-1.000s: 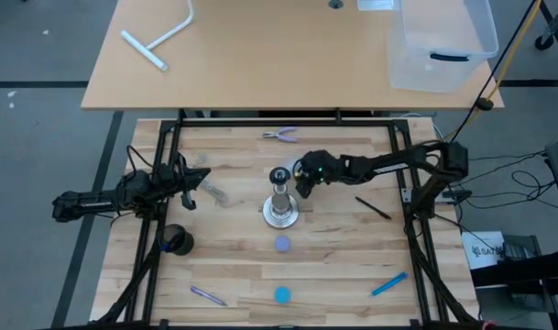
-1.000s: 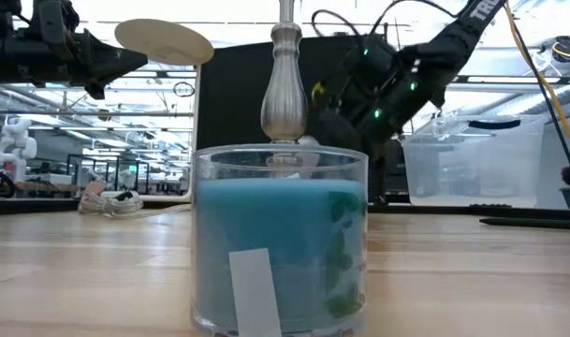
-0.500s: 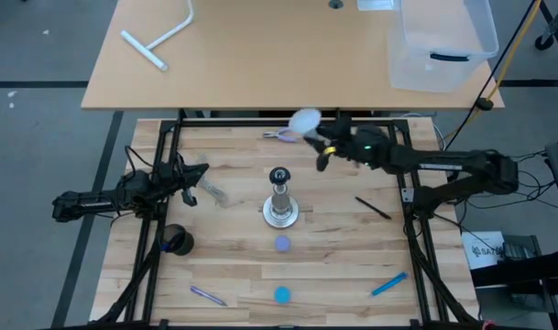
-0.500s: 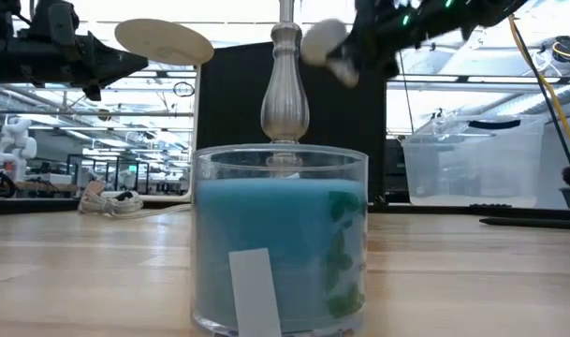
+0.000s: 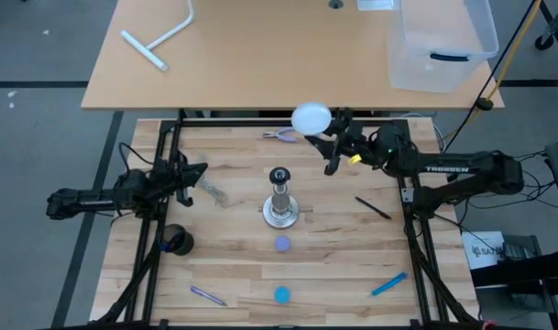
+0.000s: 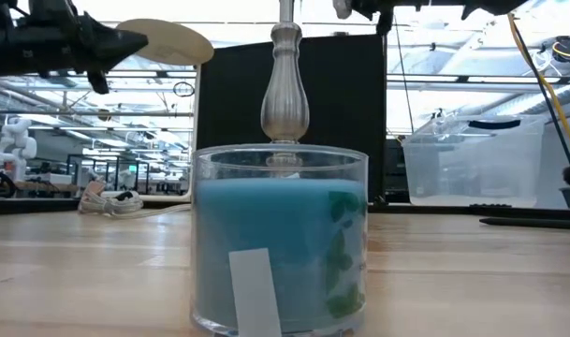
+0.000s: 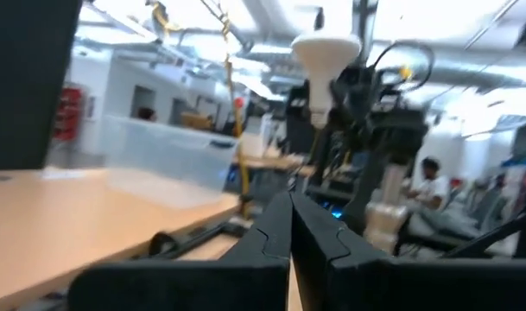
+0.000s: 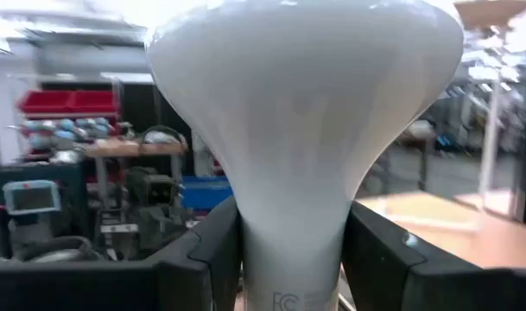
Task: Screw lightbulb
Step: Insert the lightbulb into the silver lamp socket
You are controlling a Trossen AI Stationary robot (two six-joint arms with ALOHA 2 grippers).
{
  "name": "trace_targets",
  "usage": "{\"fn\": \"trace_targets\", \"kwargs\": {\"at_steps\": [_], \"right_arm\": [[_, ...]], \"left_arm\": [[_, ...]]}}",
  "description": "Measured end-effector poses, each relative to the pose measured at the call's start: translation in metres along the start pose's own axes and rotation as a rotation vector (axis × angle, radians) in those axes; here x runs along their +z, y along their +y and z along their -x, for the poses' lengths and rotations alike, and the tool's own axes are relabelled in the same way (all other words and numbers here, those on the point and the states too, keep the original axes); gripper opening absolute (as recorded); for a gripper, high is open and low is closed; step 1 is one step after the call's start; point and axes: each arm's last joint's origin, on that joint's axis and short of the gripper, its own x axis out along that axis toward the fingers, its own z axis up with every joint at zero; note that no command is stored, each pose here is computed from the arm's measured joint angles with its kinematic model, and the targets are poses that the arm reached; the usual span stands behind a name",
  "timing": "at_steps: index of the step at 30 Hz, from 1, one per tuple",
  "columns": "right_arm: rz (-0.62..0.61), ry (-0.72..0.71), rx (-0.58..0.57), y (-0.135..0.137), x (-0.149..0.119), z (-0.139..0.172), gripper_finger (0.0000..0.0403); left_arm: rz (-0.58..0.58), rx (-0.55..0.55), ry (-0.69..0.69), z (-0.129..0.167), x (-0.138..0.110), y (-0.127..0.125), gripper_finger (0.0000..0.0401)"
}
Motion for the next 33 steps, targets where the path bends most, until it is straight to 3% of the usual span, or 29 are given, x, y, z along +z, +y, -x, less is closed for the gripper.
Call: {"fn": "trace_targets", "kwargs": {"at_steps": [9, 26, 33], "right_arm": [[-0.007, -0.142, 0.149, 0.014, -0.002, -0.011, 0.0152], [0.035, -0.130, 0.381, 0.052, 0.008, -0.050, 0.0153], [0.027, -0.134, 0.405, 0.060, 0.000, -0.054, 0.0153]], "left_arm": [[0.002, 0.001, 0.045, -0.019, 0.000, -0.004, 0.0003], [-0.047, 0.039, 0.241, -0.070, -0.013, -0.013, 0.0003], [-0.056, 0.044, 0.277, -0.079, -0.018, -0.014, 0.0003]]}}
